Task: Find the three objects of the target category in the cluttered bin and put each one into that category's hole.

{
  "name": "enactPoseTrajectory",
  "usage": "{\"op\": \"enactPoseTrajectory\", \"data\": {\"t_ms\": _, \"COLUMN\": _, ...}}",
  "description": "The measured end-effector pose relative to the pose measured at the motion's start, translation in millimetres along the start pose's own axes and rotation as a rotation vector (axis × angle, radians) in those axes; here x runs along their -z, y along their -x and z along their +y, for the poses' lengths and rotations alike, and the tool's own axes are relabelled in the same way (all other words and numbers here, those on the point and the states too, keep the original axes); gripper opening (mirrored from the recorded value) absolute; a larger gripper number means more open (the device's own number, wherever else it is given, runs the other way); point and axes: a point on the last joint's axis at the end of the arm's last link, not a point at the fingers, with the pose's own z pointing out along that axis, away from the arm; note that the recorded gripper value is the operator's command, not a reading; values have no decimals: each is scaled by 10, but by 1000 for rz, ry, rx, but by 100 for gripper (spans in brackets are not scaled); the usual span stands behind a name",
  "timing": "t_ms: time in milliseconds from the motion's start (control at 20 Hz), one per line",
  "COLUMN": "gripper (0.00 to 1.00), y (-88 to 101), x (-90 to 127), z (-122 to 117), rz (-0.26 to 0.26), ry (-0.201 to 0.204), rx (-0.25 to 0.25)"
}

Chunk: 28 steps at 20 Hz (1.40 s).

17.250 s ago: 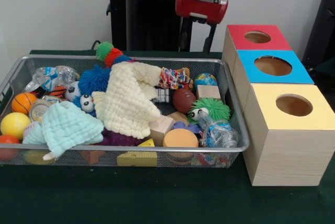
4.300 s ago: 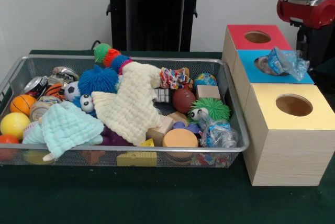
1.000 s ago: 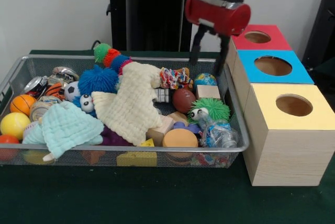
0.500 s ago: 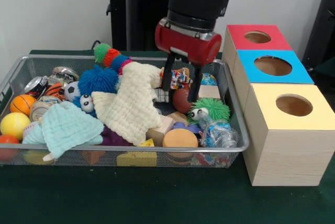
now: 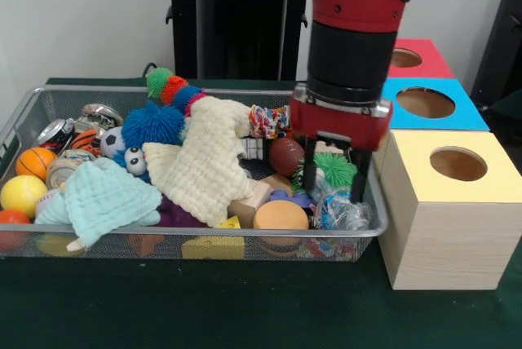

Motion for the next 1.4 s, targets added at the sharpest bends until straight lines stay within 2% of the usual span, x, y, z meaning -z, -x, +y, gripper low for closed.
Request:
{"op": "enactPoseTrajectory", "data": {"t_ms": 350, "gripper": 100, "y": -145, "x": -103, "z": 356, "rz": 71, "ry": 28, "rx": 130}}
{"op": "enactPoseTrajectory", "data": {"t_ms": 600, "gripper": 100, "y": -121, "x": -114, "z": 375, "rz": 68, "ry": 21, "rx": 191}}
{"op": "enactPoseTrajectory", "data": {"t_ms": 800, "gripper": 100, "y": -101, "x": -127, "z": 375, "rz": 57, "ry": 22, "rx": 214}}
{"op": "enactPoseTrajectory", "data": {"t_ms": 1100, "gripper": 100, "y": -30, "x": -143, "z": 312, "rz": 36, "ry": -4, "rx": 247}}
{"op": "enactPoseTrajectory", "data": {"t_ms": 1400, "gripper": 100, "y": 40, "x": -133, "z": 281, "rz": 24, "ry": -16, "rx": 258}}
